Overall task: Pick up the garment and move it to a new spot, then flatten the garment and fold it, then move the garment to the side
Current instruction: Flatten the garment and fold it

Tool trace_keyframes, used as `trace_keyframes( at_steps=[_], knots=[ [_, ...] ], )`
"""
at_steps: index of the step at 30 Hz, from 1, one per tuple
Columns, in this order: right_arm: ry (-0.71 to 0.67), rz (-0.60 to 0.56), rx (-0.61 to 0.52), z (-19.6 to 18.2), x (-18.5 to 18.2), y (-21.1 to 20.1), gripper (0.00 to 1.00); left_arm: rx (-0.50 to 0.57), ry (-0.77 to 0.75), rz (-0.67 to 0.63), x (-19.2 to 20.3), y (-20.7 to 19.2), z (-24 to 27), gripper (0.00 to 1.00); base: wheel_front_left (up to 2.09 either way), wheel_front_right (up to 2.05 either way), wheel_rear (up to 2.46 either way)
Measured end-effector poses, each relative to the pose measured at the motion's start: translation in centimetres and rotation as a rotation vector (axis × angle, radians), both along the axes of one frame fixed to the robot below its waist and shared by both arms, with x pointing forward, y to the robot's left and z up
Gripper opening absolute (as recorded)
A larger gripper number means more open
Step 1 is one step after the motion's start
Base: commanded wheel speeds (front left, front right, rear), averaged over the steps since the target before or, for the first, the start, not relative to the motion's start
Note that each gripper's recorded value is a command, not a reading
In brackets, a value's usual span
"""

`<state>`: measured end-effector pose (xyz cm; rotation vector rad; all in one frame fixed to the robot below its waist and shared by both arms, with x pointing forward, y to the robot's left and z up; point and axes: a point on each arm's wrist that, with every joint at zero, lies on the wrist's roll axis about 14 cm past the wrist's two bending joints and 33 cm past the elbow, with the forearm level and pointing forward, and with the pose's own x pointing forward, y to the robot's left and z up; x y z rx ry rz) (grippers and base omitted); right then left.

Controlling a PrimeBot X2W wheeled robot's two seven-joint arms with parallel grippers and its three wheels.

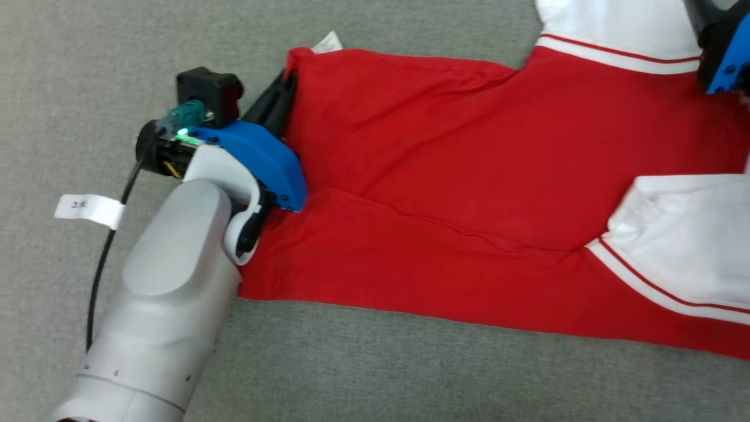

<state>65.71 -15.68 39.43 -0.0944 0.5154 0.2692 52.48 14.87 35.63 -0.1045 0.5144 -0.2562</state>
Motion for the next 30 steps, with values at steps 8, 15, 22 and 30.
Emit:
trace_keyframes(
  at_steps=[8,15,22,30],
  knots=[
    [0.103,0.053,-0.044,-3.2,2.1,2.5,1.00,-0.008,0.008,0.009,-0.8,0.1,-0.8,0.00,0.00,0.00,0.00],
    [0.162,0.061,-0.023,-4.9,3.0,3.9,0.00,-0.014,0.013,0.016,-0.7,0.4,-1.5,0.00,0.00,0.00,0.00],
    [-0.023,0.048,0.031,-1.9,4.2,3.4,0.00,-0.025,-0.031,0.054,-0.1,1.1,-1.2,0.00,0.00,0.00,0.00],
    [-0.256,-0.004,0.182,2.6,2.7,2.4,0.00,-0.021,-0.104,0.146,0.2,2.7,0.1,0.00,0.00,0.00,0.00]
  ],
)
